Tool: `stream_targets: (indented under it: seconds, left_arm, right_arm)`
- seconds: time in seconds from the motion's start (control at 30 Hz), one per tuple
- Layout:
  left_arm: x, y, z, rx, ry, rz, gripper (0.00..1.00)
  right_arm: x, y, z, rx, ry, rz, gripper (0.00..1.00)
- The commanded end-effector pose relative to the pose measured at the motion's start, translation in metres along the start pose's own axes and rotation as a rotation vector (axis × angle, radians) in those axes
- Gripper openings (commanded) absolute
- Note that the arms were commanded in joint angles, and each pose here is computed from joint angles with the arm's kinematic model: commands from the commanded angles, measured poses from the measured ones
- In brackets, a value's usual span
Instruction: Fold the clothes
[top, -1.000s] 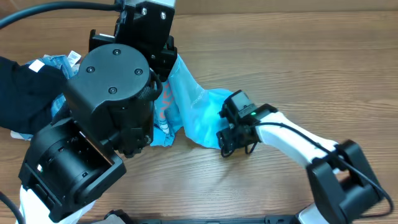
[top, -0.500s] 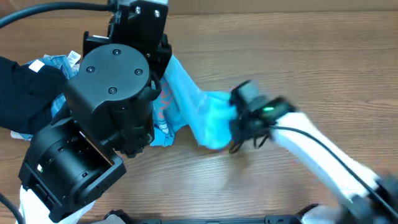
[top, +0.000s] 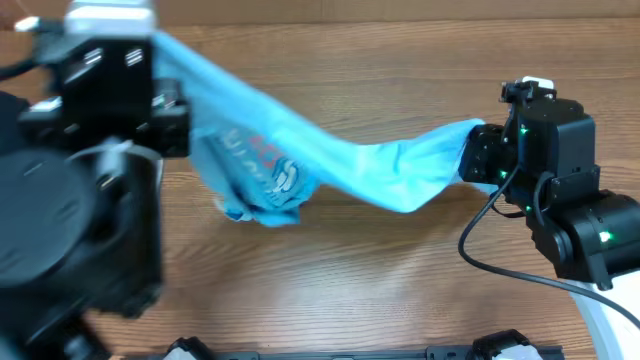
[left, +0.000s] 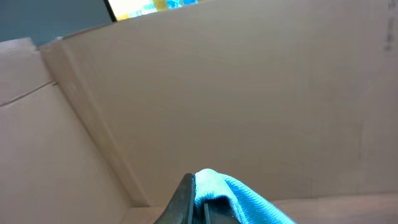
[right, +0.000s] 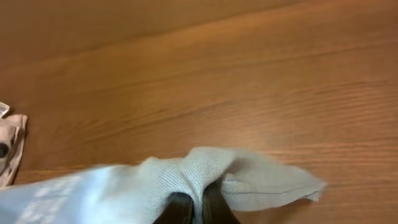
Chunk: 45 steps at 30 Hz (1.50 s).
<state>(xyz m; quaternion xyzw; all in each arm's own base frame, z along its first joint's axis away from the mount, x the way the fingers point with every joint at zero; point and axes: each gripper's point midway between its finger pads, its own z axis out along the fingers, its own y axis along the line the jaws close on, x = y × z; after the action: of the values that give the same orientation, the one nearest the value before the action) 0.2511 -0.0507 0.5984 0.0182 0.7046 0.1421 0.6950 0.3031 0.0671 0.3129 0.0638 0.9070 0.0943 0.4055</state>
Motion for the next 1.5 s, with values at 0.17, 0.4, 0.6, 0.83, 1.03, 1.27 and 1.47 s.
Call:
stream_targets:
  seconds: [0.17,0.4,0.6,0.83,1.03,1.27,1.47]
  left_arm:
    - [-0.009,0.059,-0.052,0.059,-0.066,-0.109,0.04]
    - [-0.009,0.101,-0.065,-0.048,-0.056,-0.16,0.04]
    - [0.006,0.05,-0.039,-0.051,0.044,0.007,0.04]
    - [0.1,-0.036,0.064,0.088,0.429,0.08,0.04]
    - [0.192,-0.076,0.211,0.111,0.604,0.163,0.14]
    - [0.232,-0.075,0.245,0.059,0.675,0.18,0.72]
    - [0.216,-0.074,0.208,0.146,0.696,0.136,0.75]
  right_arm:
    - [-0.018,-0.004,-0.08,-0.021,-0.101,0.062,0.04]
    - [0.005,0.008,-0.116,-0.12,-0.01,0.093,0.04]
    - [0.017,0.007,-0.091,-0.08,0.113,0.133,0.05]
    - [0.032,0.0,0.005,0.081,0.345,0.139,0.07]
    - [0.0,-0.02,0.138,0.149,0.312,0.193,0.25]
    - [0.012,-0.068,0.19,0.126,0.41,0.297,0.9]
    - [0.053,-0.039,0.168,-0.074,0.628,0.21,0.57]
